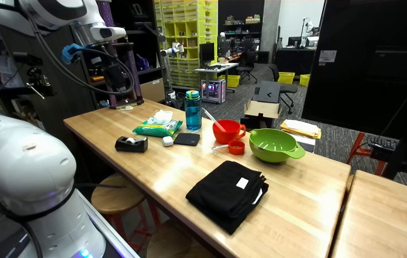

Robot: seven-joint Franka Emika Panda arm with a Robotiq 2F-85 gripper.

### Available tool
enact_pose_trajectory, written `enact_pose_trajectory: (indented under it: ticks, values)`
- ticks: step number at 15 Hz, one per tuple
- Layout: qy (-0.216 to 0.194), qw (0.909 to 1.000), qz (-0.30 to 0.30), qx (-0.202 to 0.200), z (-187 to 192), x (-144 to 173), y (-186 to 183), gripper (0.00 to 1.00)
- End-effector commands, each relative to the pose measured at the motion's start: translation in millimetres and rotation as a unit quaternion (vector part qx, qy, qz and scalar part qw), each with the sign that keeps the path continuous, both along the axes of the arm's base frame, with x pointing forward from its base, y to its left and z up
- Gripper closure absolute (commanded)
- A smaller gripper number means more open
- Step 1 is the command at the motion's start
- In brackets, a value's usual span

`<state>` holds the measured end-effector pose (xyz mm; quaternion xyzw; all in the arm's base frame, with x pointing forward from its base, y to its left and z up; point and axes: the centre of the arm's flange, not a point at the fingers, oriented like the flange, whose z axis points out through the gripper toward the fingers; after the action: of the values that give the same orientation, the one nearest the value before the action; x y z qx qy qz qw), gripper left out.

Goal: Close the pack of wipes

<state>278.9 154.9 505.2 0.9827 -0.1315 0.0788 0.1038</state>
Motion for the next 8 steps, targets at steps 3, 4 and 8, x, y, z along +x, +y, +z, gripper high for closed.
enact_pose_trajectory:
  ticks: [3,4,8]
  values:
    - [-0.036,0.999,0.027,-0.004,4.2,40.4,-16.6,0.0]
    - [-0.042,0.9986,0.032,-0.003,3.3,47.5,-18.9,0.0]
    - [-0.068,0.9962,0.051,0.014,-0.6,73.5,-17.3,0.0]
